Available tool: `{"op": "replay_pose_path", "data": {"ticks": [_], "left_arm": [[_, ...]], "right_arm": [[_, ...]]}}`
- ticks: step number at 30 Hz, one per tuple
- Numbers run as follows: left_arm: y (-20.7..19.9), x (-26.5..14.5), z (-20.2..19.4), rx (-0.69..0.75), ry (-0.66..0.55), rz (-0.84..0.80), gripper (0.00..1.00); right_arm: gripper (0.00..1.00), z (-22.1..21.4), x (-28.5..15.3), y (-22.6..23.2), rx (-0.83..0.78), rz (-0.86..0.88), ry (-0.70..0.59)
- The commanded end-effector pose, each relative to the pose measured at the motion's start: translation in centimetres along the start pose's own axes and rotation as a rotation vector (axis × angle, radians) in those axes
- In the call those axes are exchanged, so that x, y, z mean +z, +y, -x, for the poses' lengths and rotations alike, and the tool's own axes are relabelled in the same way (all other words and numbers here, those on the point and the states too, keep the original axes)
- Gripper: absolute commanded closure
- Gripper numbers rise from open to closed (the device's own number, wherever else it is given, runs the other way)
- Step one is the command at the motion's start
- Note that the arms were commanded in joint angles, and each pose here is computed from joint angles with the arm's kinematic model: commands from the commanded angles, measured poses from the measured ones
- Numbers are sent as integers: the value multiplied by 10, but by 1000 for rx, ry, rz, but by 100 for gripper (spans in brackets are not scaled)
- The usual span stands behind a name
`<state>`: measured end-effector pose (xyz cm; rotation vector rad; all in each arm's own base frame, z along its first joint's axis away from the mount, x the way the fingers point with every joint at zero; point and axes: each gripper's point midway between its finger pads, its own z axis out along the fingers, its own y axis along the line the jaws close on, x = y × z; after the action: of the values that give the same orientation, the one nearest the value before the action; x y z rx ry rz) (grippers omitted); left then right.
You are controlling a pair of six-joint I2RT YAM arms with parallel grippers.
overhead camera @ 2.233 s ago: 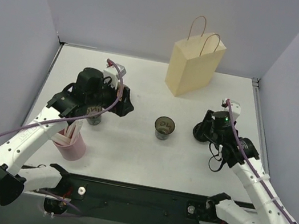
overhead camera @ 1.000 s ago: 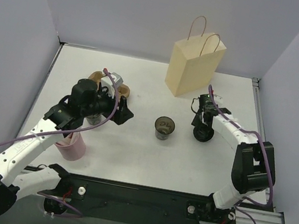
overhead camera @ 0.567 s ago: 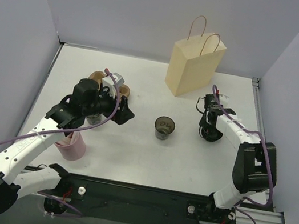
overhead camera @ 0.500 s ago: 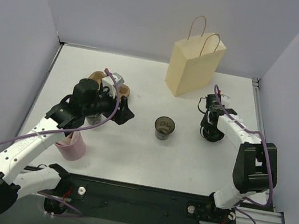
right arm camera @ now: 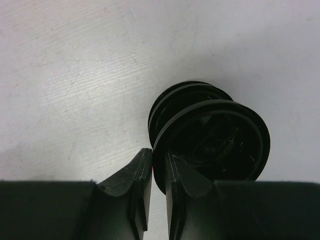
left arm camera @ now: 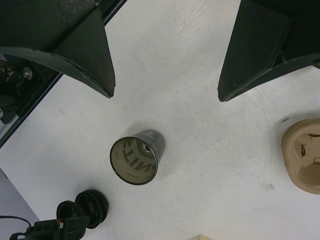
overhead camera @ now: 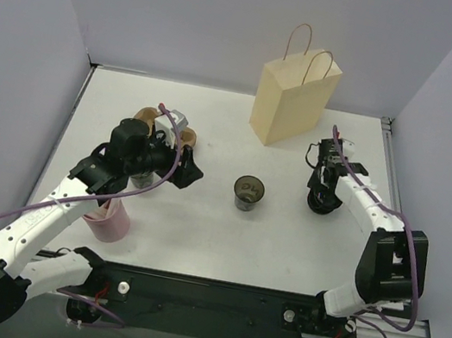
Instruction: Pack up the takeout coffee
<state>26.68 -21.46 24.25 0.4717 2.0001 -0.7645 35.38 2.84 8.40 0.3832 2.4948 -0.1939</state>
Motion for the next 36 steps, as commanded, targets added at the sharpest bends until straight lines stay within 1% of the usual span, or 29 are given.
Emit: {"op": "replay_pose_path", "data": {"ticks": [1, 3, 4, 5, 7, 8, 9, 10, 11, 12, 14, 15, 16, 18, 19, 20, 21, 22, 23, 24, 25, 26, 28, 29, 30, 31, 32, 35, 36], "left_arm": [[-8, -3, 14, 43, -51, -38, 7], [-6, -6, 17, 49, -51, -12, 7], [-6, -7, 18, 48, -53, -5, 7], [-7, -8, 20, 53, -62, -8, 7], [-19, -13, 30, 25, -82, -44, 7], [-26, -15, 34, 7, -86, -72, 8], [-34, -19, 41, -12, -100, -100, 8], [-44, -23, 50, -66, -112, -133, 9], [-56, -27, 54, -90, -111, -188, 10], [-64, -30, 61, -106, -130, -224, 11], [-86, -38, 73, -179, -139, -315, 14], [-93, -41, 76, -202, -138, -352, 15], [-103, -44, 85, -240, -161, -403, 16], [-121, -52, 96, -243, -197, -503, 18], [-125, -53, 98, -263, -199, -526, 18], [-127, -51, 99, -258, -211, -538, 18], [-125, -49, 100, -260, -221, -526, 19], [-124, -45, 99, -269, -215, -517, 19], [-121, -39, 94, -287, -196, -508, 21], [-122, -38, 95, -289, -200, -519, 23], [-127, -39, 93, -299, -192, -553, 26], [-131, -42, 92, -297, -199, -579, 27], [-140, -47, 92, -258, -233, -644, 28], [-143, -51, 93, -233, -248, -659, 28], [-146, -54, 94, -204, -261, -670, 28], [-146, -53, 94, -158, -272, -670, 28], [-145, -53, 95, -141, -278, -661, 28], [-144, -49, 98, -96, -282, -641, 29], [-147, -52, 104, -52, -324, -654, 30]], "right_arm": [[85, 14, -42, 10, 7, 120, -20], [86, 12, -61, 27, 5, 236, -11], [86, 17, -80, 35, 10, 317, -38], [85, 13, -97, 51, 0, 439, -24], [86, 19, -134, 67, -9, 597, -79], [86, 9, -152, 83, -12, 731, -54], [86, 19, -178, 90, -6, 831, -143], [86, 19, -195, 98, -1, 918, -167], [86, 19, -212, 104, 25, 1001, -185], [86, 18, -240, 112, 1, 1139, -250], [86, 12, -272, 122, -35, 1262, -309], [86, 12, -294, 122, -57, 1323, -379], [86, 3, -310, 127, -86, 1374, -388], [86, 3, -337, 126, -71, 1458, -419], [86, -6, -346, 128, -71, 1521, -384], [86, -6, -355, 128, -57, 1566, -384], [86, 0, -376, 124, -53, 1641, -457], [85, -5, -380, 124, 7, 1689, -394], [85, -6, -387, 122, 24, 1726, -400], [85, -3, -404, 117, 27, 1786, -455], [85, -5, -408, 116, 56, 1812, -425], [84, -6, -413, 115, 54, 1833, -419], [84, -5, -418, 114, 65, 1855, -405], [84, -6, -420, 114, 85, 1868, -373], [84, -5, -424, 113, 89, 1889, -376], [84, -5, -427, 112, 97, 1907, -366], [84, -5, -434, 109, 103, 1938, -359], [84, -5, -437, 110, 126, 1959, -320], [84, -4, -435, 110, 148, 1960, -314]]}}
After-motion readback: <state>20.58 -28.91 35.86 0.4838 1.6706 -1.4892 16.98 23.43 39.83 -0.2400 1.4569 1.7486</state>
